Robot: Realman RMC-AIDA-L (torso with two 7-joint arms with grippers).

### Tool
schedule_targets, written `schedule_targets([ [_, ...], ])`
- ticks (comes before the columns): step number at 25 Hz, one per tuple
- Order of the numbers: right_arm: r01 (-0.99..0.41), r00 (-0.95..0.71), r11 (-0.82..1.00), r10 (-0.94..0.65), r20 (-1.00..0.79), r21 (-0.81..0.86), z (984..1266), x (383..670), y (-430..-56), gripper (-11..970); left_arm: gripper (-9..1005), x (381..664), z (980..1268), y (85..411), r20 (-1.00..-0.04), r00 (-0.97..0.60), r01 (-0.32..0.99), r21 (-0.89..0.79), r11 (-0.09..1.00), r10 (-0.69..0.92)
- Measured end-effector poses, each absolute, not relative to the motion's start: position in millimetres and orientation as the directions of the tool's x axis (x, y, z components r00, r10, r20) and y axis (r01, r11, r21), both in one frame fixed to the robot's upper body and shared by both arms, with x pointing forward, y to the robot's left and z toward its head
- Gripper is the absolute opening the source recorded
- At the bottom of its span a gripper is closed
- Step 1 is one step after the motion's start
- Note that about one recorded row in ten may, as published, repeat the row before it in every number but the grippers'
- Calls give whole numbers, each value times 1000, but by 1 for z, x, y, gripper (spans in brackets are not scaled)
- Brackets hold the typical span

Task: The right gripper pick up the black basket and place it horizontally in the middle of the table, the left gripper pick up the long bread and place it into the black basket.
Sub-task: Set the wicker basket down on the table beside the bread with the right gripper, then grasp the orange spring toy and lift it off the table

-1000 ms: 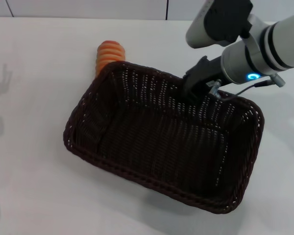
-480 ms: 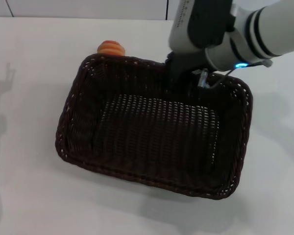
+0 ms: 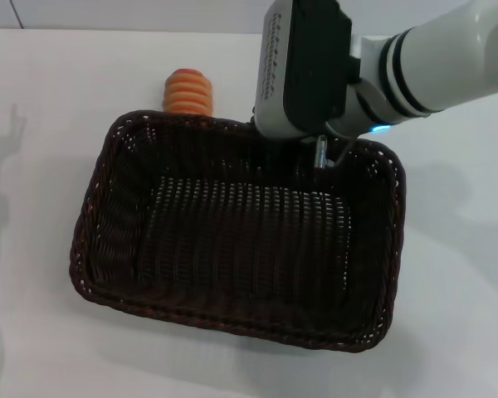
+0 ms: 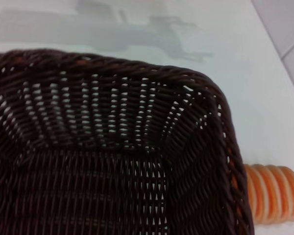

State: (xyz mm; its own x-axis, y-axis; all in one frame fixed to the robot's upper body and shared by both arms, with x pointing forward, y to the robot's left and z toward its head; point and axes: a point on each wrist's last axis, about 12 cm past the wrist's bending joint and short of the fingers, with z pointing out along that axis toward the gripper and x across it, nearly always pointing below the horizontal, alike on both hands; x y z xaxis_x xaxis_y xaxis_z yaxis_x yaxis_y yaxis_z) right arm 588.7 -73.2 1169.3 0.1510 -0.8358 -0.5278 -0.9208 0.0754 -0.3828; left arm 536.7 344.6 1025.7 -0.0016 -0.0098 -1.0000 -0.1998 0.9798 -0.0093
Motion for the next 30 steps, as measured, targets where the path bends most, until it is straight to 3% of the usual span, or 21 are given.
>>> schedule_targets([
  [12, -880, 218, 99, -786, -579, -465, 1165, 566, -78, 210, 852, 538, 1026, 344, -1000, 0, -197, -10, 980, -11],
  [18, -869, 209, 128, -780, -589, -478, 1167, 563, -85, 387, 852, 539, 1027, 343, -1000, 1, -192, -9, 981, -9],
  [23, -854, 179, 198, -757, -628, -481, 1171, 563, -91, 617, 852, 539, 1027, 344, -1000, 2, -190, -7, 982, -7],
  [26, -780, 138, 365, -692, -709, -508, 1178, 565, -106, 686, 852, 539, 1028, 344, -1000, 2, -191, -8, 982, -7],
  [30, -533, 109, 698, -504, -857, -478, 1184, 564, -150, 778, 852, 540, 1028, 344, -1000, 9, -189, -6, 982, -5],
])
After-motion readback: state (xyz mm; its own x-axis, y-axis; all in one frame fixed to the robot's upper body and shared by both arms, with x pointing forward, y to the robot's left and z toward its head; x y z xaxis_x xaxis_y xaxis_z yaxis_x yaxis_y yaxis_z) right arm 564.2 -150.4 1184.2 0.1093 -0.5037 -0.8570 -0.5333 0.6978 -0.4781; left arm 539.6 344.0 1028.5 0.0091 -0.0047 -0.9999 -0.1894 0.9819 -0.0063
